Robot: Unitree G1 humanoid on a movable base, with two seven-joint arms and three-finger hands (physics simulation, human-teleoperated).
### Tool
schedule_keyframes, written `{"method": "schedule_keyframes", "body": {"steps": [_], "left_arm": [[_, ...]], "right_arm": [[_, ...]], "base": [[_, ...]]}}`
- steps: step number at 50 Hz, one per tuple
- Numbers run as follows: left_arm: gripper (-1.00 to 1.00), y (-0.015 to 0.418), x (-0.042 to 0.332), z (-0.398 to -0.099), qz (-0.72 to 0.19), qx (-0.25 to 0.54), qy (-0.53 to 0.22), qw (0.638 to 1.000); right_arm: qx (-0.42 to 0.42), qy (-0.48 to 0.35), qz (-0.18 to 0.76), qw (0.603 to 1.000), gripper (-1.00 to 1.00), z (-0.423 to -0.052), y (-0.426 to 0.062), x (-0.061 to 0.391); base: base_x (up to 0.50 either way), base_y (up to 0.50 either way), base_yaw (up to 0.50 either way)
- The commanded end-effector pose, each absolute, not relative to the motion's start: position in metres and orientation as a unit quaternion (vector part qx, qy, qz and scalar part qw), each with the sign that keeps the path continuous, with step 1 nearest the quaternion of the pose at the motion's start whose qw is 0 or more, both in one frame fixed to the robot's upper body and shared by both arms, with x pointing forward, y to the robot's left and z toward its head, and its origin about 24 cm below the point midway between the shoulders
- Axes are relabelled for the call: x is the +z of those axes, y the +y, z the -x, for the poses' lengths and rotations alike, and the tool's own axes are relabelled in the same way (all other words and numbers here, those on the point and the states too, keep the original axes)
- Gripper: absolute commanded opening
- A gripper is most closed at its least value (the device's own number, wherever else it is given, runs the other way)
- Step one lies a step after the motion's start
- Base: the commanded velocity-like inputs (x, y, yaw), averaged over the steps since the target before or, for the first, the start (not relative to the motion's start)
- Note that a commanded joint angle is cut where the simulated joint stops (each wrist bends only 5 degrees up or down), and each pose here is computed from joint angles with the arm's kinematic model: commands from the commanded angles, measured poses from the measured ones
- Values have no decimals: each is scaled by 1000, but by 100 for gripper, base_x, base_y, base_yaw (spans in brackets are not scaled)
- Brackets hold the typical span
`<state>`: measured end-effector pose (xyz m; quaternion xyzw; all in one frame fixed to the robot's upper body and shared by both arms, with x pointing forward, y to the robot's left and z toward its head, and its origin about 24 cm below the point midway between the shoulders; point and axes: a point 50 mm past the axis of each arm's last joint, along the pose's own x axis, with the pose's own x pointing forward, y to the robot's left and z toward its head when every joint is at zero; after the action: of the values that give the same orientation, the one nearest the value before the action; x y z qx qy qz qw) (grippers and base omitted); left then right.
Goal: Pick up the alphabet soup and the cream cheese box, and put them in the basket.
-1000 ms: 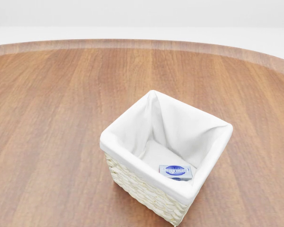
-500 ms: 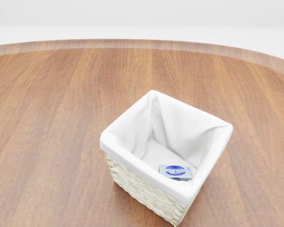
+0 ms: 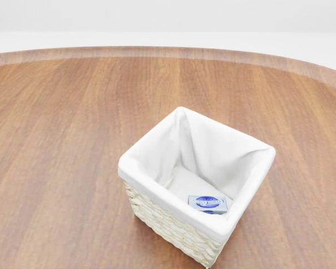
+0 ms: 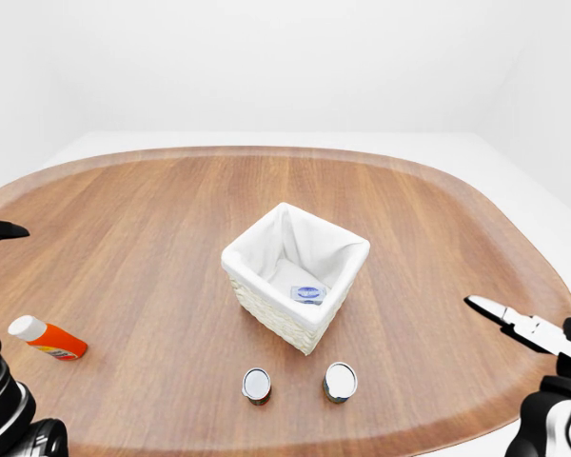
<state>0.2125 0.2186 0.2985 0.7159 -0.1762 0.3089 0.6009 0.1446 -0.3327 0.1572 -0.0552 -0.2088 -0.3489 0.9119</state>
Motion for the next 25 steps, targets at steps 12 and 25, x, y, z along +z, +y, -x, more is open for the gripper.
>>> {"method": "schedule_keyframes", "body": {"steps": [12, 25], "left_arm": [[100, 221, 297, -215, -720, 304, -159, 603], [100, 222, 297, -216, -720, 300, -160, 605]], "right_arm": [[-352, -177, 35, 918, 100, -145, -335, 140], [-343, -145, 27, 928, 100, -151, -333, 125]], "base": [[0, 0, 0], [0, 0, 0]]}}
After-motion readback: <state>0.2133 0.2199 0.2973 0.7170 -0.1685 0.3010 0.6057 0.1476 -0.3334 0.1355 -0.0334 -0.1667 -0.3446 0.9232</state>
